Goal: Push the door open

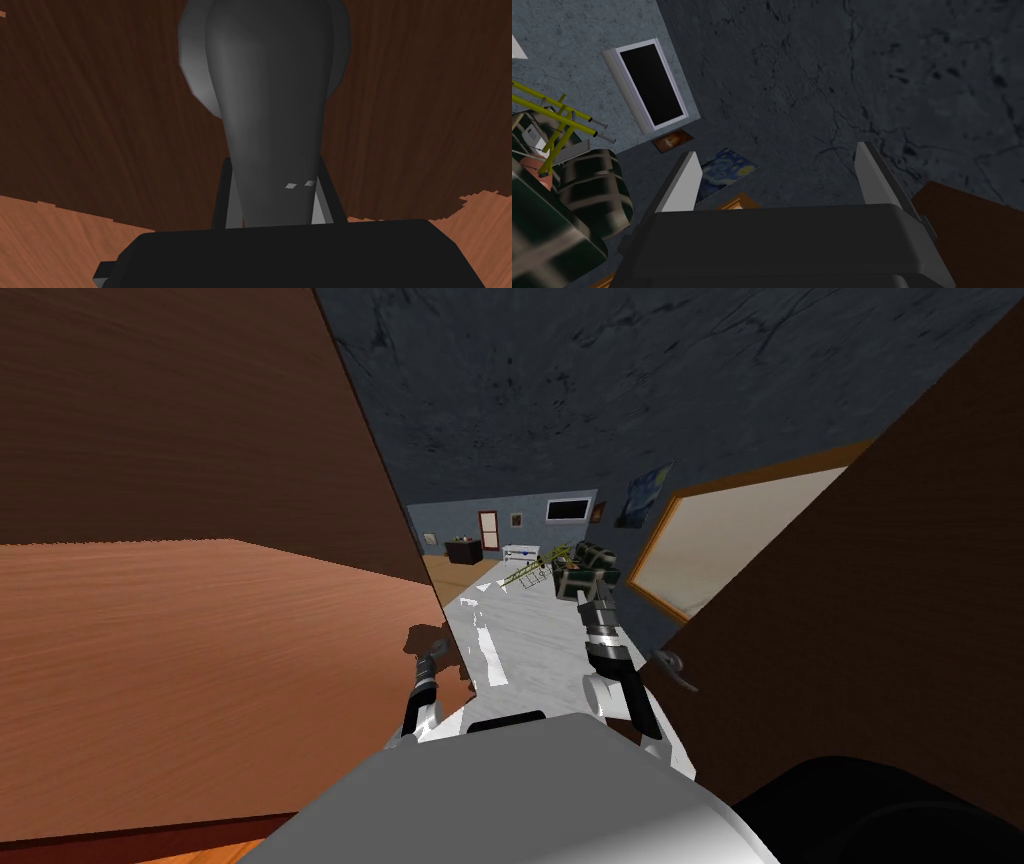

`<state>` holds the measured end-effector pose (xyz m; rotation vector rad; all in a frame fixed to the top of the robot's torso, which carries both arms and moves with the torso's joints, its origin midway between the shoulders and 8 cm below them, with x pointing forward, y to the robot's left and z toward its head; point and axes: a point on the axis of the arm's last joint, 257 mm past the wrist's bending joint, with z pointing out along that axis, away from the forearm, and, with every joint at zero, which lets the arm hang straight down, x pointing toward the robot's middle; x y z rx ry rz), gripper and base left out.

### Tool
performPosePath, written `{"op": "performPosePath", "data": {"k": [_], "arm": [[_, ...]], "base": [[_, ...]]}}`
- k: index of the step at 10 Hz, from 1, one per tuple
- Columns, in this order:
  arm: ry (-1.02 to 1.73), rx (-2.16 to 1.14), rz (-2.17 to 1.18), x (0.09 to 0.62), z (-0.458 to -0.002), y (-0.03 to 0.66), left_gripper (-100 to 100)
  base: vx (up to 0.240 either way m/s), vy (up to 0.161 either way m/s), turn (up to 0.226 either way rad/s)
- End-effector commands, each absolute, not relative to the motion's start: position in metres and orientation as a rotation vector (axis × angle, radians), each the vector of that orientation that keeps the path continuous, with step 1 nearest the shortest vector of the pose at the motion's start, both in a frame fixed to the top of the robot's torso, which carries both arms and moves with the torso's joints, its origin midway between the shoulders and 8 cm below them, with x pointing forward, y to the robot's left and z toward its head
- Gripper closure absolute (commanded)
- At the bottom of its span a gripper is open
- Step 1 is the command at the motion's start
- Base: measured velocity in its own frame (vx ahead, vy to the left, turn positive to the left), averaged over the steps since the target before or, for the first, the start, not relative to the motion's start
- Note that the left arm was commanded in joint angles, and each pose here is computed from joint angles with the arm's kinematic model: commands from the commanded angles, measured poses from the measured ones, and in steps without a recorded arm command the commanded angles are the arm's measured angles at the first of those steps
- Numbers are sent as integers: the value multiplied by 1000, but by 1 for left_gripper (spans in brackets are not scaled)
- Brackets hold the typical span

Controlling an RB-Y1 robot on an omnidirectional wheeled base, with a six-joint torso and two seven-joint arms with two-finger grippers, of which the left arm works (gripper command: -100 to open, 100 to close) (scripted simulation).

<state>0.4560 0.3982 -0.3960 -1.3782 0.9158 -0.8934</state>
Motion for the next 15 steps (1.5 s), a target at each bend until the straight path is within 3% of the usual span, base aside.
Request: {"op": "performPosePath", "data": {"k": [1, 15], "arm": [[887, -1377, -873, 452, -390, 414, 100], [741, -1442, -731, 413, -392, 484, 100]], "base": [[185, -40, 61], [177, -29, 53]]}}
